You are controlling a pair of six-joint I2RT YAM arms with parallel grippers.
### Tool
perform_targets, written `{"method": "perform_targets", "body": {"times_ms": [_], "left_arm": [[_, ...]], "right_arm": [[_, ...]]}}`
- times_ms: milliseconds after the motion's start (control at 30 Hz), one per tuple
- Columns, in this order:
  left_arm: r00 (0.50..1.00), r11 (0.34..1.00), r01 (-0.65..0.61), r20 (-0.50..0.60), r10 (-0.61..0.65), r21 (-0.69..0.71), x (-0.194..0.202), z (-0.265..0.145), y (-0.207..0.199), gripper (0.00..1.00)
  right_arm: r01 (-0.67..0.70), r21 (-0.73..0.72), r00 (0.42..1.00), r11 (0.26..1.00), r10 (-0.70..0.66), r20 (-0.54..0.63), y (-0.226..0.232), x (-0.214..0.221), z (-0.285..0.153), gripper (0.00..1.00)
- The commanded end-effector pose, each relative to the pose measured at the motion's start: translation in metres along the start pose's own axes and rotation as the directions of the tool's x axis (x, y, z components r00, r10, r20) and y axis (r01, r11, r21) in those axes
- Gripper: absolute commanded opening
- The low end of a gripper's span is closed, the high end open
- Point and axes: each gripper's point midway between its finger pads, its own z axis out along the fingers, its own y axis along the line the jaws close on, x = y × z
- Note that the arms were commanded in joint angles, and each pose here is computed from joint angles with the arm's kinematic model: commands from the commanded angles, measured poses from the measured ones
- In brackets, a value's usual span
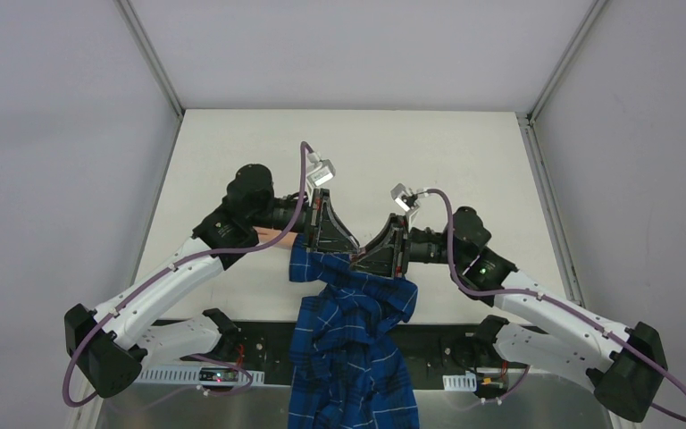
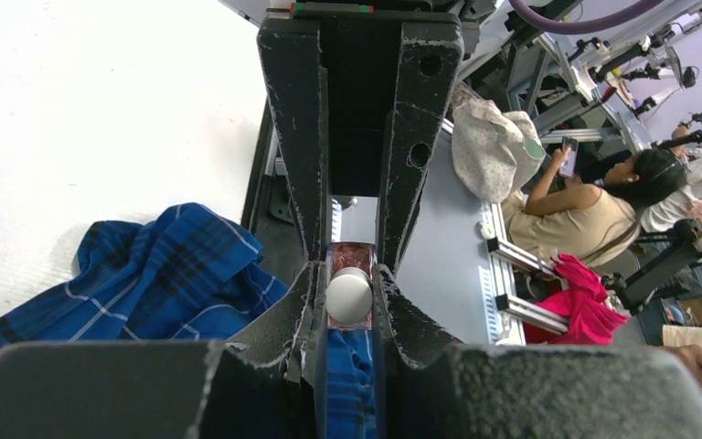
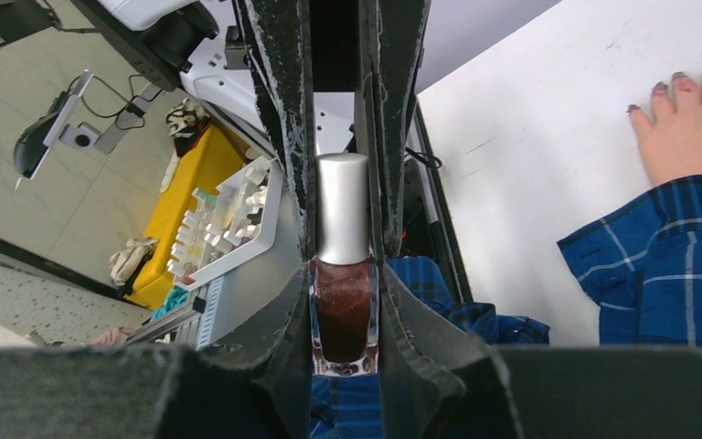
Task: Paint the nails
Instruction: Unscrew the nail polish bottle.
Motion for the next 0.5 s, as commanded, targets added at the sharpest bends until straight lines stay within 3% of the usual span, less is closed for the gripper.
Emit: {"method": "perform_targets", "body": {"times_ms": [0,267,467], "left_arm": [[0.996,0.996,-0.079,0.037,0.078,0.033,-0.013,0.002,-0.013,0.0],[0.997,0.998,-0.027,0.066,0.03,-0.056,-0.013,0.007,0.011,0.0],[0.996,0.991,0.039,0.083,-0.029,-0.126,-0.012,0.01,0.031,0.0]], "right_arm": [[0.045,0.144,0.993,0.989,-0.059,0.098,-0.02,-0.027,0.001,0.0],[0.073,0.388,0.978,0.919,-0.142,0.153,-0.065,-0.036,-0.009,0.0],[0.113,0.578,0.957,0.808,-0.245,0.155,-0.095,-0.046,-0.016,0.0]]}}
